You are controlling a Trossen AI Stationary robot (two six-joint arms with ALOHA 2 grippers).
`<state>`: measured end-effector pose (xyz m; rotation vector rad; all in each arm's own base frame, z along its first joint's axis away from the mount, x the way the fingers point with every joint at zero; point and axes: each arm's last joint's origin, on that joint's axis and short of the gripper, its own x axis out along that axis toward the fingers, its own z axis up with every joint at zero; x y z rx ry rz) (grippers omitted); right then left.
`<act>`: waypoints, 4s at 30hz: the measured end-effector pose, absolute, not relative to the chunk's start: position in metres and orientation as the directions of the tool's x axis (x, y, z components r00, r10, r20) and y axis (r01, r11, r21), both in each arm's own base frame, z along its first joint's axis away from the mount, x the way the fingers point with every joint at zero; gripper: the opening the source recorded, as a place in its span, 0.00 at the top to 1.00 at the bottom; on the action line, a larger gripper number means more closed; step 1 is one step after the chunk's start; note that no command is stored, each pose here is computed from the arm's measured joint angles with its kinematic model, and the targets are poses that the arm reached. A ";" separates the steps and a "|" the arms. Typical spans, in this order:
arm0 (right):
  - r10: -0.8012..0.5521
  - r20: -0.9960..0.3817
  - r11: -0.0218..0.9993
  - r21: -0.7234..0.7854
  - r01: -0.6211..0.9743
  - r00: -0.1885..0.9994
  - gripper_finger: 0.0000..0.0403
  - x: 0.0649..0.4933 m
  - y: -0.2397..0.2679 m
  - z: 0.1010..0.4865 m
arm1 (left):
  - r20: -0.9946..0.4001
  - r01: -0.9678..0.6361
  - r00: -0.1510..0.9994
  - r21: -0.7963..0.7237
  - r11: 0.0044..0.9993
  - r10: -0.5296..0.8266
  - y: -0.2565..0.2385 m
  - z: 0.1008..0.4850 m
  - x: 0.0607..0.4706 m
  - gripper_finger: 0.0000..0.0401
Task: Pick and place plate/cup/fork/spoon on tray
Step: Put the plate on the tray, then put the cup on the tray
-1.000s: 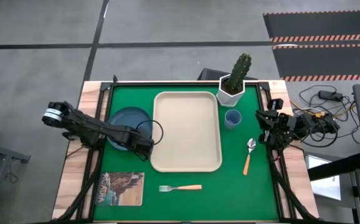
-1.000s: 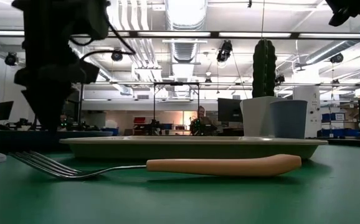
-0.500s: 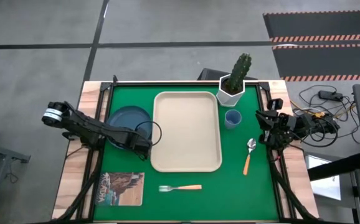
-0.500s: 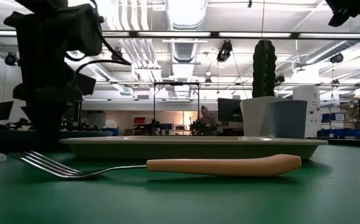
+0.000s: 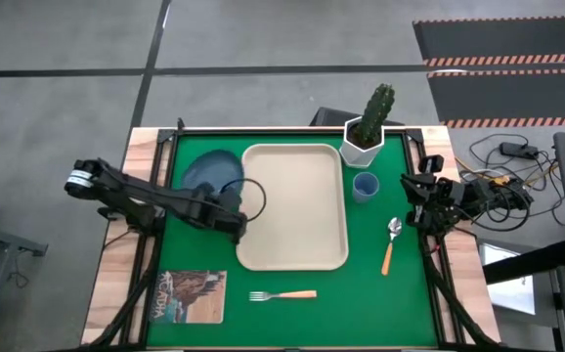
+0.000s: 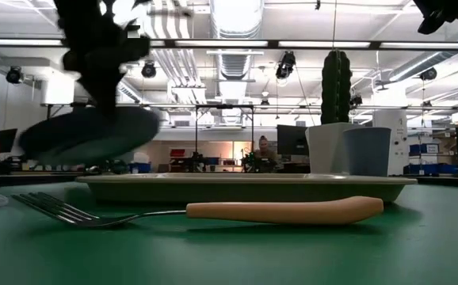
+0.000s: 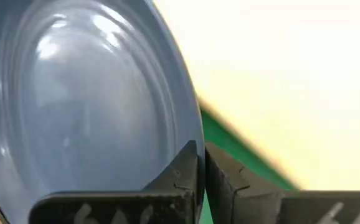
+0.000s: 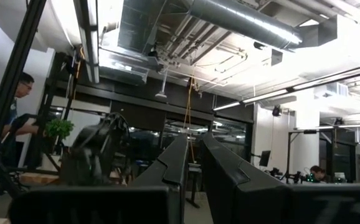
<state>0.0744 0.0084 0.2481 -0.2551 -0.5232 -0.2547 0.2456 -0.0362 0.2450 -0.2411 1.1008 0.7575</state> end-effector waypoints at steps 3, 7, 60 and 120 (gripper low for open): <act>-0.171 0.508 0.943 -0.164 0.290 0.844 0.92 0.075 0.009 0.247 | -0.831 -0.618 0.304 0.199 0.761 0.465 -0.035 0.263 0.254 1.00; -0.171 0.505 0.943 -0.165 0.288 0.846 0.92 0.075 0.009 0.247 | -0.790 -0.457 0.450 0.197 0.867 0.417 -0.039 0.276 0.270 1.00; -0.157 0.419 0.981 -0.042 0.192 0.894 0.92 0.081 0.010 0.238 | -0.817 -0.130 0.554 0.104 0.986 0.159 -0.065 0.189 0.343 0.67; -0.107 0.331 0.994 0.020 0.107 0.937 0.92 0.096 0.016 0.256 | -0.430 -0.158 0.884 0.101 0.982 0.186 -0.029 0.246 0.234 0.89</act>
